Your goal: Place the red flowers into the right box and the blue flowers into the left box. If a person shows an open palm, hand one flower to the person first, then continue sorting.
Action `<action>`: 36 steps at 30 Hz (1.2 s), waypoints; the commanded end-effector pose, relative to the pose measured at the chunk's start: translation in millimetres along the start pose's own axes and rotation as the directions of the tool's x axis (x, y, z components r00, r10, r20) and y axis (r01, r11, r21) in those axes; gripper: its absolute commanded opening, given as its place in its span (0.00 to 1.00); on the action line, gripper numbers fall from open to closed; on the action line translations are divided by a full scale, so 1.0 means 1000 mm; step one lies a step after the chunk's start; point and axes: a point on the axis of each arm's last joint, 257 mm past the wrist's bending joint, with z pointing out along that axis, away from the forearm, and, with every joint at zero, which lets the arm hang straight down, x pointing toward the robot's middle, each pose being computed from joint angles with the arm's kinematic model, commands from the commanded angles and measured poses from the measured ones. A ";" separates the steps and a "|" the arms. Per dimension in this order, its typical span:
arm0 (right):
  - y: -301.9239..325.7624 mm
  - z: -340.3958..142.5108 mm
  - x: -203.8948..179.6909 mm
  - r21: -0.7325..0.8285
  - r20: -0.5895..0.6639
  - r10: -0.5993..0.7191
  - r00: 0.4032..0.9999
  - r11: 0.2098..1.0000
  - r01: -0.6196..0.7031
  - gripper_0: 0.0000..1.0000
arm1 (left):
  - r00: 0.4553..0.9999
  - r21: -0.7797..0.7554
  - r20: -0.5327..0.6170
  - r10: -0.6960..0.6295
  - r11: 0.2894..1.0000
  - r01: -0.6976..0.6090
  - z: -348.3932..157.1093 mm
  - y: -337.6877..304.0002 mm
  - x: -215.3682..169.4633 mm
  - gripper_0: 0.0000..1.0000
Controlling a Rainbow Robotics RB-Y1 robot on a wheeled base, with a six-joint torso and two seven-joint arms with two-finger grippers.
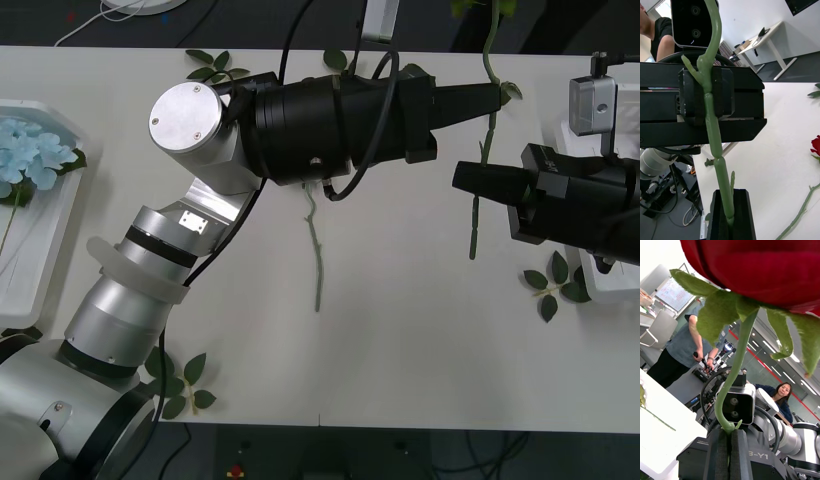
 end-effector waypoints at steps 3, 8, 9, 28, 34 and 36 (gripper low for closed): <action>0.012 0.010 -0.013 -0.039 0.033 -0.005 0.999 0.999 0.006 0.00 | 0.997 0.020 -0.013 0.083 0.996 -0.082 0.004 -0.008 0.000 0.00; 0.012 0.010 -0.014 -0.041 0.035 -0.005 0.999 0.999 0.006 0.00 | 0.997 0.020 -0.013 0.083 0.996 -0.082 0.004 -0.008 0.000 0.00; 0.012 0.010 -0.014 -0.041 0.035 -0.003 0.999 0.999 0.004 0.00 | 0.997 0.020 -0.013 0.083 0.996 -0.082 0.004 -0.008 0.000 0.00; 0.012 0.010 -0.014 -0.041 0.036 -0.004 0.999 0.999 0.006 0.00 | 0.997 0.020 -0.013 0.083 0.996 -0.082 0.004 -0.008 0.000 1.00; 0.011 0.009 -0.015 -0.038 0.040 -0.004 0.999 0.999 0.006 0.00 | 0.997 0.020 -0.013 0.083 0.996 -0.082 0.004 -0.008 0.000 1.00; 0.008 0.007 -0.019 -0.026 0.046 -0.017 0.999 0.999 0.019 0.00 | 0.997 0.020 -0.013 0.083 0.996 -0.082 0.004 -0.008 0.000 1.00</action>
